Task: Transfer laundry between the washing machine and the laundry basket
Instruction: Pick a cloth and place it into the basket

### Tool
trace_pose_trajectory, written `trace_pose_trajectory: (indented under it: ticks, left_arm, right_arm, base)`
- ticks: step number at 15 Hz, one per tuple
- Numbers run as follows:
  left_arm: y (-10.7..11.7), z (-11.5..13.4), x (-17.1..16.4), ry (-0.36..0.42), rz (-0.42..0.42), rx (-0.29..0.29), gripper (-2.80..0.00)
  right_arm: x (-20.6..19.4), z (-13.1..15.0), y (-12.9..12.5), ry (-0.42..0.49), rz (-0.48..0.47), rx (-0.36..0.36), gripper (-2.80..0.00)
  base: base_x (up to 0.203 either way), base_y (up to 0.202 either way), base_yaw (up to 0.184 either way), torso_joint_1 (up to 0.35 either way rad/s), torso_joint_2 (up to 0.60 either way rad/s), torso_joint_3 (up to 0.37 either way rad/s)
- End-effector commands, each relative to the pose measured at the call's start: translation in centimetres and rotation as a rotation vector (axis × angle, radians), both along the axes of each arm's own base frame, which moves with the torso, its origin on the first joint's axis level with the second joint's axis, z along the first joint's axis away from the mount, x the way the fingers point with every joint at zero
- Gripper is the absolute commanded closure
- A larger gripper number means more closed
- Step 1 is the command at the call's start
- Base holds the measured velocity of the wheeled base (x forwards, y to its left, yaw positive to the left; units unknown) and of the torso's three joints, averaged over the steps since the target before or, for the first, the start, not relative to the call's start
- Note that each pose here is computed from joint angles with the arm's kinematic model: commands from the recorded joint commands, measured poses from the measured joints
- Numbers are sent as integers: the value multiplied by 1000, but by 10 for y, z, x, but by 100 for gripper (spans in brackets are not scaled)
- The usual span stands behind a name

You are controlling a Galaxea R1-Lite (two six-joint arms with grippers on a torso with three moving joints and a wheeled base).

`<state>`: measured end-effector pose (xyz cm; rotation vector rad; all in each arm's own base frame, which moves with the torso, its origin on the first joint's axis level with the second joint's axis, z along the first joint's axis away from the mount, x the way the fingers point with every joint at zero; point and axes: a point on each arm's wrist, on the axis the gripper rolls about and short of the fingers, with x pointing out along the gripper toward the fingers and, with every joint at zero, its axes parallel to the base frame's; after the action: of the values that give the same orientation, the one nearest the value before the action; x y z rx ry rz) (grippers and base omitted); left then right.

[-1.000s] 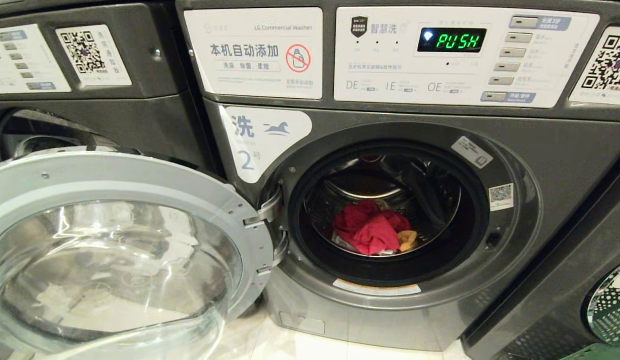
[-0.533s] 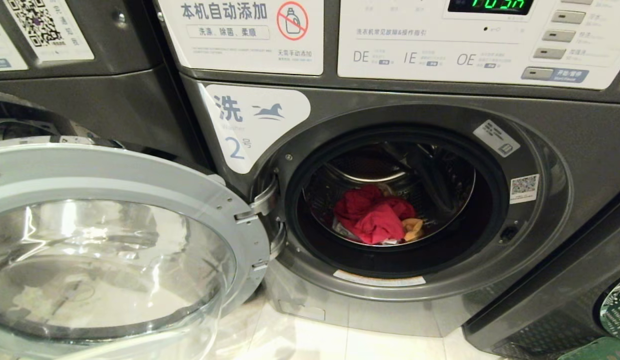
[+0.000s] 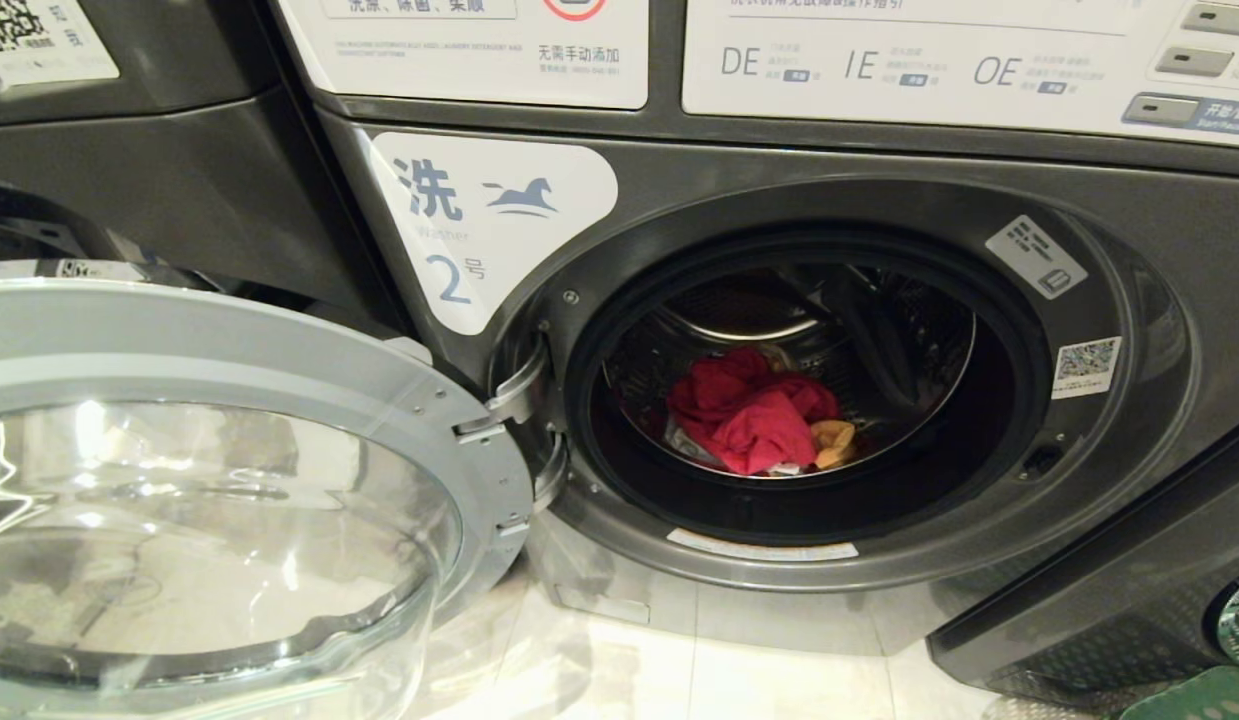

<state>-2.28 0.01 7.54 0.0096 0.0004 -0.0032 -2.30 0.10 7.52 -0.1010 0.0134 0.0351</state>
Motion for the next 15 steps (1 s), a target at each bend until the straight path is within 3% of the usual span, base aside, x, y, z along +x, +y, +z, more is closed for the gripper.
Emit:
trace_pose_trajectory:
  ticks: [1, 3, 5, 7, 8, 10, 12, 15]
  left_arm:
    - [0, 0, 0, 0, 1, 0, 0]
    - [0, 0, 0, 0, 0, 1, 0]
    - [0, 0, 0, 0, -1, 4, 0]
    - [0, 0, 0, 0, 0, 1, 0]
    - [0, 0, 0, 0, 0, 0, 0]
    - [0, 0, 0, 0, 0, 1, 0]
    - [0, 0, 0, -1, 0, 1, 0]
    - [0, 0, 0, -2, 0, 1, 0]
  right_arm:
    - [0, 3, 0, 10, 11, -59, 0]
    - [-7, 37, 1, -35, 41, -101, 0]
    - [-4, 97, 2, -20, 72, -111, 0]
    - [31, 156, 2, 90, 123, -109, 0]
    - [58, 177, 4, 164, 194, -103, 0]
    - [106, 191, 15, 304, 446, -83, 0]
    - [137, 185, 42, 425, 709, -106, 0]
    - [168, 164, 90, 585, 955, -162, 0]
  base:
    - [0, 0, 0, 0, 0, 0]
    - [0, 0, 0, 0, 0, 0]
    - [0, 0, 0, 0, 0, 0]
    - [0, 0, 0, 0, 0, 0]
    - [0, 0, 0, 0, 0, 0]
    - [0, 0, 0, 0, 0, 0]
    - [0, 0, 0, 0, 0, 0]
    - [0, 0, 0, 0, 0, 0]
